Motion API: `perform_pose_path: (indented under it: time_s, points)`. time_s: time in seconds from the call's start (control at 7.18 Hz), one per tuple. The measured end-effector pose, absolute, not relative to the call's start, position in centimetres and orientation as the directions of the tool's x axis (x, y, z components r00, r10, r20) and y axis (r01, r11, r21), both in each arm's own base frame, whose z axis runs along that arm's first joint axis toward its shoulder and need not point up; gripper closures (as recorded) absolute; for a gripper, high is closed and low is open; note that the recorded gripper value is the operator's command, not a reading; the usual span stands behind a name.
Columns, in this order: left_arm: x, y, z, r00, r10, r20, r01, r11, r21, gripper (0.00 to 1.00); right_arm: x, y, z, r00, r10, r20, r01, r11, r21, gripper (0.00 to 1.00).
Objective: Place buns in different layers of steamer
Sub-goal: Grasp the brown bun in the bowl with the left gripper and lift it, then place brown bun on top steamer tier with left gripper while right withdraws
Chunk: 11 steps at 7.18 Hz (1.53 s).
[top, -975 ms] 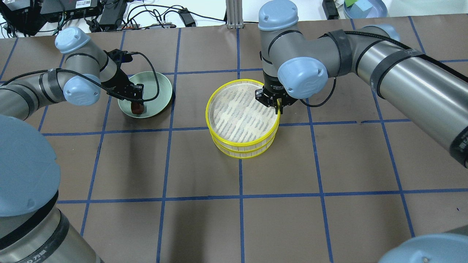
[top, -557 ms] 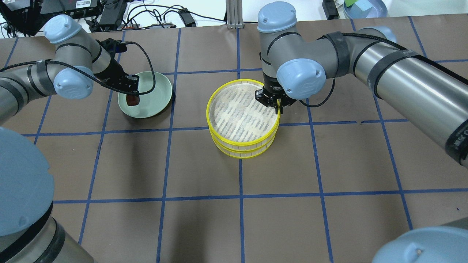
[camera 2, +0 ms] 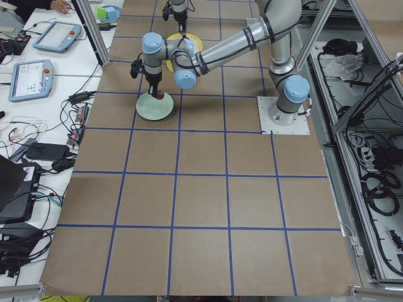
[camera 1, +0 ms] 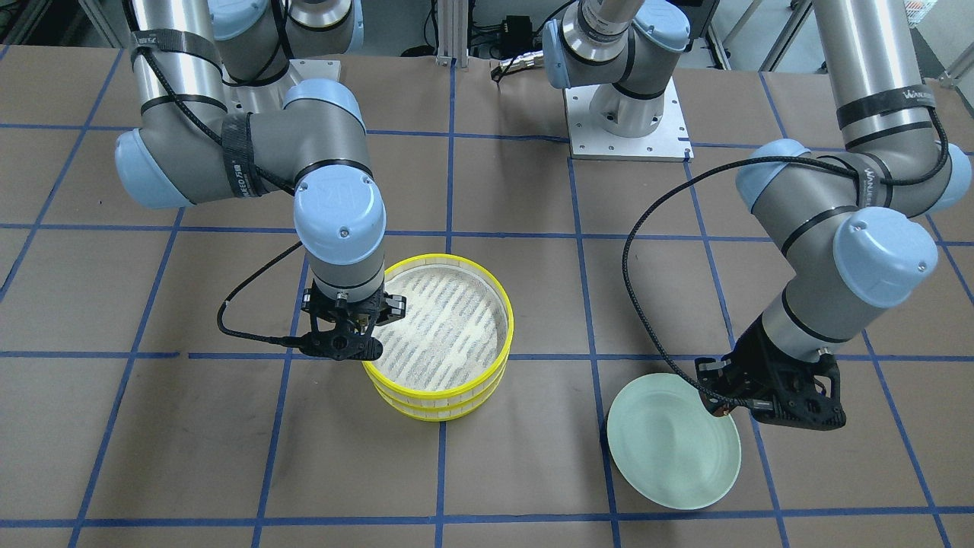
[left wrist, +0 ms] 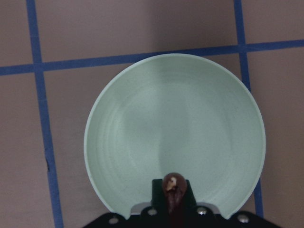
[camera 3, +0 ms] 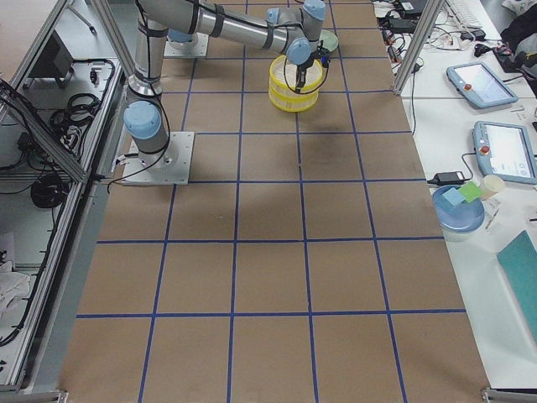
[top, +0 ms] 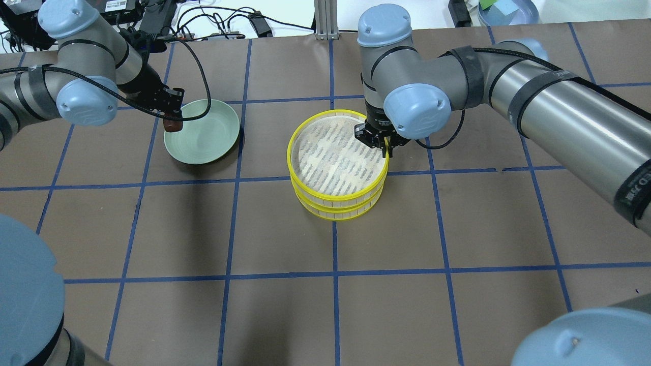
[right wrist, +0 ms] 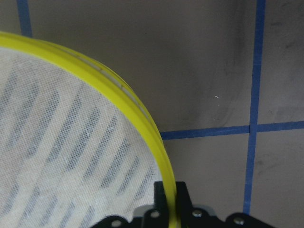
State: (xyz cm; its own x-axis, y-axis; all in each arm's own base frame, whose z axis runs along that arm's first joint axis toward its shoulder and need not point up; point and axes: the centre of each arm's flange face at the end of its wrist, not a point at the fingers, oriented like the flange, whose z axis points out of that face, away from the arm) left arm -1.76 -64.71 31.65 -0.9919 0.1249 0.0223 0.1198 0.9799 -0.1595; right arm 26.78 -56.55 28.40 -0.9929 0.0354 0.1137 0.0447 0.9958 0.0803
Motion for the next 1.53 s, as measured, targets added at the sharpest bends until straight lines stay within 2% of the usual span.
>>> perform_pose_path:
  time_s: [0.28,0.42,0.56,0.7,0.97,1.11,1.25,1.53]
  points:
    - [-5.7,-64.1,35.1,-0.993,0.12,0.011,0.116,0.976,-0.183,1.0,26.8,-56.5,28.3,-0.993,0.039,0.112,0.048,0.995,0.082,1.0]
    - [-7.8,-63.5,36.4,-0.993,0.113,0.015,0.108,0.975,-0.197,1.0,26.8,-56.5,28.3,-0.993,0.037,0.112,0.047,0.995,0.084,0.89]
    - [-10.0,-62.8,37.5,-0.995,0.098,0.025,0.091,0.974,-0.207,1.0,26.8,-56.4,28.2,-0.993,0.038,0.113,0.048,0.995,0.088,0.7]
    - [-12.1,-62.1,38.4,-0.995,0.089,0.034,0.079,0.973,-0.215,1.0,26.8,-56.3,28.3,-0.993,0.038,0.115,0.048,0.995,0.09,0.42]
    - [-16.4,-60.6,39.6,-0.996,0.069,0.058,0.054,0.973,-0.226,1.0,27.0,-56.1,28.4,-0.993,0.022,0.116,0.033,0.995,0.096,0.21]
    - [-18.5,-59.8,40.0,-0.996,0.062,0.071,0.044,0.973,-0.229,1.0,27.1,-56.0,28.4,-0.993,0.017,0.114,0.028,0.995,0.098,0.04]
    - [-20.7,-59.0,40.2,-0.995,0.048,0.092,0.026,0.974,-0.227,1.0,27.1,-55.9,28.6,-0.993,0.015,0.113,0.026,0.995,0.097,0.0]
    - [-25.1,-57.4,39.6,-0.991,0.028,0.133,0.001,0.979,-0.204,1.0,26.7,-55.6,31.2,-0.995,-0.007,0.096,-0.001,0.998,0.06,0.0]
